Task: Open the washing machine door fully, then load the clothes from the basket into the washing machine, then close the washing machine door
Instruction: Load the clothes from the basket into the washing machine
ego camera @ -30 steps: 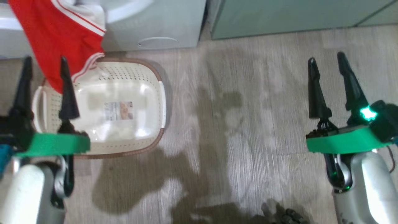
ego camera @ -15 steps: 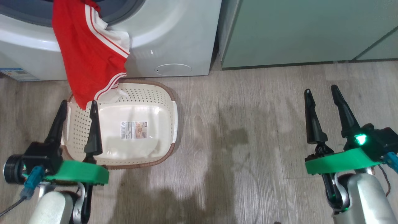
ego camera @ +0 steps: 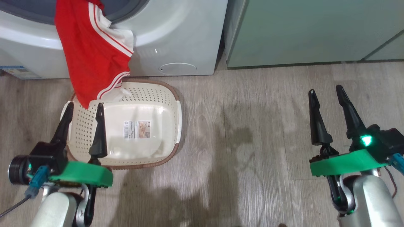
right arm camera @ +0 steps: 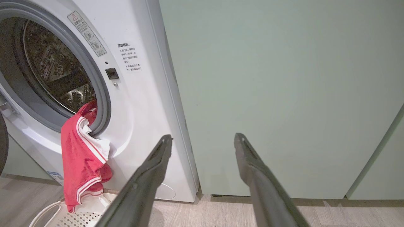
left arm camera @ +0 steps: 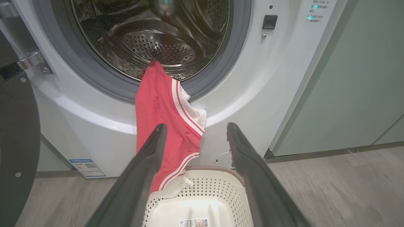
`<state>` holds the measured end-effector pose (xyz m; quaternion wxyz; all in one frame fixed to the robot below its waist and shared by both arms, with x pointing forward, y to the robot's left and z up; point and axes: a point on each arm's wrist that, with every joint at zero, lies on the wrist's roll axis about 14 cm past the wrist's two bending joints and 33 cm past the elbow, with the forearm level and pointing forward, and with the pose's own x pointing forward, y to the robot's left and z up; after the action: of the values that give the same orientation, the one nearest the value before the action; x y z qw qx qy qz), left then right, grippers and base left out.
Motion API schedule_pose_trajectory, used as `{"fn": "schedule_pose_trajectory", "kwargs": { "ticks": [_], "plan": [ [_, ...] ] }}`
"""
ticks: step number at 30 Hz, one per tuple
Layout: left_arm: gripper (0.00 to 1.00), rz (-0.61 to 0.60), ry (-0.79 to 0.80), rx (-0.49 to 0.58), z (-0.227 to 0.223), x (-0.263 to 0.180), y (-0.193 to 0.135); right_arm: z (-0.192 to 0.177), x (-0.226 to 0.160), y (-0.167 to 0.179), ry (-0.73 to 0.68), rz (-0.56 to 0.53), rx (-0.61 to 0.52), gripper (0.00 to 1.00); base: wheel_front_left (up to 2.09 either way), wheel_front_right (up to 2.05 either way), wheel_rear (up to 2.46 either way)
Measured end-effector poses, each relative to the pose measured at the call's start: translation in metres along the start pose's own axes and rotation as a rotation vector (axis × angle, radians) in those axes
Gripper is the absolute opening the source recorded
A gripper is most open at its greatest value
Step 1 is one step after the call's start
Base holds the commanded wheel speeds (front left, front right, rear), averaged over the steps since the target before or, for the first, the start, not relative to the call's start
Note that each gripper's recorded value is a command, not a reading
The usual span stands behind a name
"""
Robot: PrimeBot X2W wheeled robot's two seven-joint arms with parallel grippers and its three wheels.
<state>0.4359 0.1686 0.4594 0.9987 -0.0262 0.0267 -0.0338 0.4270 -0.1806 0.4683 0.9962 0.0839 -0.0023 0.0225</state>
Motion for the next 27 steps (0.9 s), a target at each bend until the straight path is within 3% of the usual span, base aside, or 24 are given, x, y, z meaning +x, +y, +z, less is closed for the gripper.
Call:
{"fn": "schedule_pose_trajectory", "kwargs": {
  "ticks": [10, 18, 27],
  "plan": [
    [1.0, -0.044, 0.119, -0.036, -0.039, 0.04, -0.002, -0.018, 0.012, 0.001, 0.035, 0.009, 0.003, 1.0, 0.0, 0.0, 0.0],
    [1.0, -0.038, 0.365, -0.079, -0.126, 0.106, 0.01, -0.047, 0.041, 0.004, 0.069, 0.033, 0.016, 1.0, 0.0, 0.0, 0.0],
    [1.0, 0.056, 0.602, -0.08, -0.221, 0.136, 0.036, -0.081, 0.044, -0.021, 0.138, -0.028, 0.022, 1.0, 0.0, 0.0, 0.0]
  ]
}}
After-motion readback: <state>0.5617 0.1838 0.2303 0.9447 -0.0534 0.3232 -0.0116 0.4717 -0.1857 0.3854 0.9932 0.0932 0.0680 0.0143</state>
